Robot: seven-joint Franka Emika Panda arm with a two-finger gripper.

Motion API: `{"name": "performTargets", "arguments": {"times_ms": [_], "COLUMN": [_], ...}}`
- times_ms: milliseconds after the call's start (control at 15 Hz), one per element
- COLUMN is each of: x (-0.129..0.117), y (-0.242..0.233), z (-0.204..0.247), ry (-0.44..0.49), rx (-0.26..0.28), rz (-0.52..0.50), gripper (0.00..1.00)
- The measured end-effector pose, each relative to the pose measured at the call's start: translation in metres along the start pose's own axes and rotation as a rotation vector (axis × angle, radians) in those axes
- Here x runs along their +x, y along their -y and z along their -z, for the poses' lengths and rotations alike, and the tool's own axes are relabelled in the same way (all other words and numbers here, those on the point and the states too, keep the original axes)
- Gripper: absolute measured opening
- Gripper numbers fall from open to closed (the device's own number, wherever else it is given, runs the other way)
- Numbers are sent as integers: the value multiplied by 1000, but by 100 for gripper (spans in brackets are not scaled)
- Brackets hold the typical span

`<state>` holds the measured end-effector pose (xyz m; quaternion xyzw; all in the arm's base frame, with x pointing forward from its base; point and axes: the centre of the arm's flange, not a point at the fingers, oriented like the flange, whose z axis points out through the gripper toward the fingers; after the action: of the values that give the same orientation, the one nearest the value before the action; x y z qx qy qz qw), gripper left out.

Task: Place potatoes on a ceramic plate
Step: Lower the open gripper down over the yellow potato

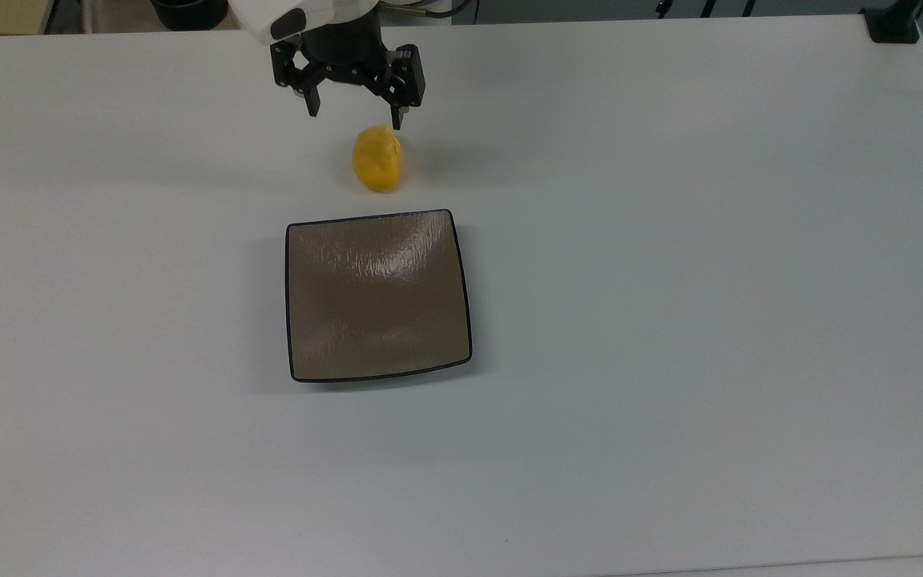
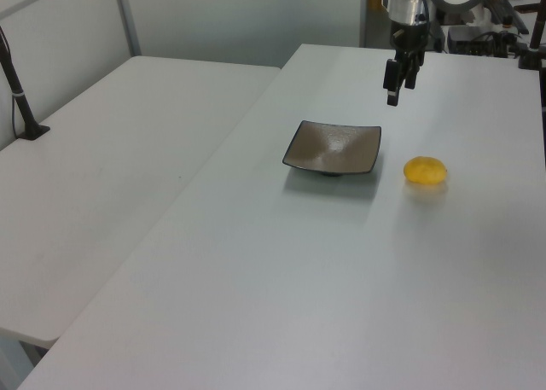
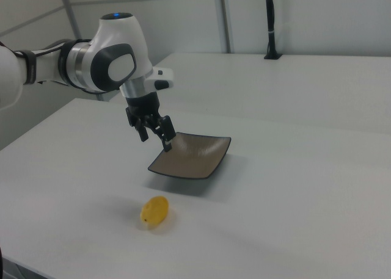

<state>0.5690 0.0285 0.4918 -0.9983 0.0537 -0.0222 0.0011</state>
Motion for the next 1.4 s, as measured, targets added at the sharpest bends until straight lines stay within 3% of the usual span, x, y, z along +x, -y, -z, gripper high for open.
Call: {"name": "performTargets", "arguments": {"times_ms": [602, 802, 1404], "x": [-3, -13, -41], "y": [0, -2, -8], "z": [-6, -30, -122], "ry": [13, 64, 155], "rx": [-2, -6, -42], "rz": [49, 131, 201], "gripper": [100, 100, 100]}}
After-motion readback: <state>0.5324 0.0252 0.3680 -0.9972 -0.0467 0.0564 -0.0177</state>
